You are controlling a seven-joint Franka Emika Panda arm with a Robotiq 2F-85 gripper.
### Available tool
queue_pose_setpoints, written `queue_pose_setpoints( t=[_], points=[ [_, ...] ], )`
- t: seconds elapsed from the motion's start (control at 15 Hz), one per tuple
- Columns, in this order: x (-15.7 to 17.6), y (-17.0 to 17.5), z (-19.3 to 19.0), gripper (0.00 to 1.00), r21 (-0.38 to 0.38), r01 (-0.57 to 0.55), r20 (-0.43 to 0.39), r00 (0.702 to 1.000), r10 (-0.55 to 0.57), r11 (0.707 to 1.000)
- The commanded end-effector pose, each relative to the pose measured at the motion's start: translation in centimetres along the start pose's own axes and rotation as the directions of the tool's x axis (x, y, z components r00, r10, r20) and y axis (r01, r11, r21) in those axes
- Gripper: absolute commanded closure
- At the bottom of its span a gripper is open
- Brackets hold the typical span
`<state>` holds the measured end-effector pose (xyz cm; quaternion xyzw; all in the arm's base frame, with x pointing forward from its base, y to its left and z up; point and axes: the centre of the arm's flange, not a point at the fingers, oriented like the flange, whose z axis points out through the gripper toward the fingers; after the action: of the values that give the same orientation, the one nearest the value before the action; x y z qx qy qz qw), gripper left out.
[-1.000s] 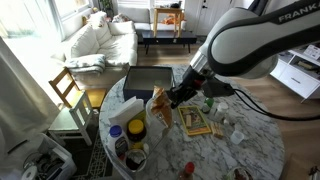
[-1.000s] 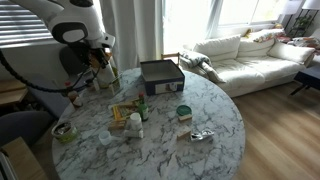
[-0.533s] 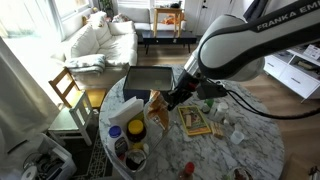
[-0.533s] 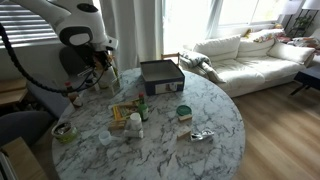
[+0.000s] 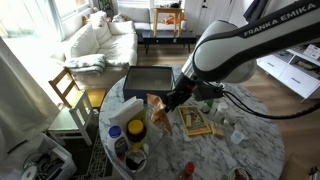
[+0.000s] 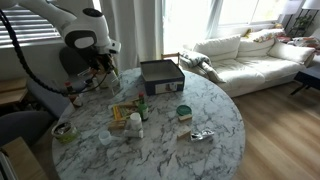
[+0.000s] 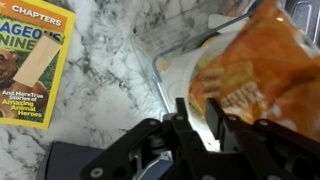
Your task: Move the clear cup backwards and put the orange packet in the cup, put the green sauce bottle on the table then put the clear cup in the clear container
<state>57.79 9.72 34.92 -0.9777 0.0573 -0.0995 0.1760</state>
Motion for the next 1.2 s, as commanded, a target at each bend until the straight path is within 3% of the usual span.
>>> queue_pose_setpoints(
  t=[0.0,0.4,0.73,1.13],
  points=[
    [0.9,0.0,-0.2,0.4,0.013,0.012,0.0,1.0,-0.012,1.0],
    [1.8,-0.1,-1.7,0.0,0.014,0.016,-0.018,1.0,-0.016,1.0],
    [2.8,0.5,-6.3,0.0,0.095,0.116,-0.048,0.993,-0.112,0.989],
    [2.7,0.8,-11.4,0.0,0.211,0.237,0.039,0.967,-0.251,0.948]
  ],
)
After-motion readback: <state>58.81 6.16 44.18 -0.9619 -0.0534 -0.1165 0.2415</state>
